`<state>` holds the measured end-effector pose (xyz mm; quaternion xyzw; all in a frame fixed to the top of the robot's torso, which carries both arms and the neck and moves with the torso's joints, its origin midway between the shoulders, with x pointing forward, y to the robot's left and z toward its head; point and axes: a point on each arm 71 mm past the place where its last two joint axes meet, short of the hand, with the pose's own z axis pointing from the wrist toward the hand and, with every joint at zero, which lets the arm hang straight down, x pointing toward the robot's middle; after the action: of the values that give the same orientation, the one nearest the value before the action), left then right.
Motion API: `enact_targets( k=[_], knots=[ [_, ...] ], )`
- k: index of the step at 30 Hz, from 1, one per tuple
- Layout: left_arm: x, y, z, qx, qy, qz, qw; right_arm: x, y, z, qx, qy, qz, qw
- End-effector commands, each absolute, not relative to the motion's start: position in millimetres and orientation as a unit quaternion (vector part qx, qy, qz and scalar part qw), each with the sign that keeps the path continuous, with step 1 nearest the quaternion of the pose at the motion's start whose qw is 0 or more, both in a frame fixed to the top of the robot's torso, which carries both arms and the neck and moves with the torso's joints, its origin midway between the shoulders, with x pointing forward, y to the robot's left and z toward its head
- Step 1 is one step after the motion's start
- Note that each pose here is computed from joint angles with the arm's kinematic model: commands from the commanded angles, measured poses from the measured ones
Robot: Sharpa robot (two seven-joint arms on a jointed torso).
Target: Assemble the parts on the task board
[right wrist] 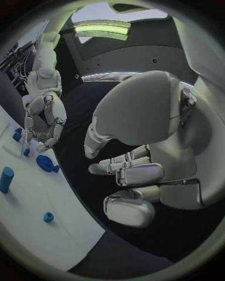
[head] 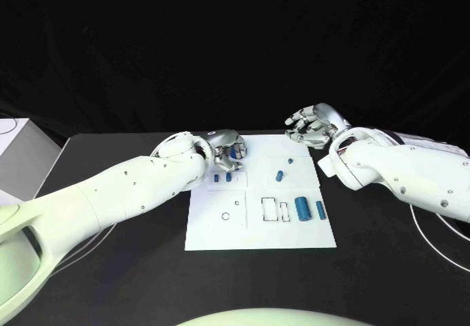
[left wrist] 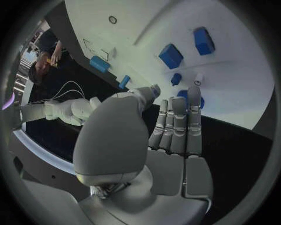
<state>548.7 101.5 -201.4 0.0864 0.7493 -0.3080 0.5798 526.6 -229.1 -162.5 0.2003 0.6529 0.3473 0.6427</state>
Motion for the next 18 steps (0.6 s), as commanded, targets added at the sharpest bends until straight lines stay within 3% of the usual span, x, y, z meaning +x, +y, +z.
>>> enact_targets(
  k=[1, 18],
  knots=[
    [549.2, 99.1, -204.6, 0.11, 0.757, -0.285, 0.577, 526.2, -227.3, -160.6, 0.194, 0.644, 0.357, 0.648],
    [552.6, 97.4, -212.8, 0.11, 0.783, -0.251, 0.558, 526.3, -225.3, -160.4, 0.194, 0.643, 0.358, 0.648]
  ],
)
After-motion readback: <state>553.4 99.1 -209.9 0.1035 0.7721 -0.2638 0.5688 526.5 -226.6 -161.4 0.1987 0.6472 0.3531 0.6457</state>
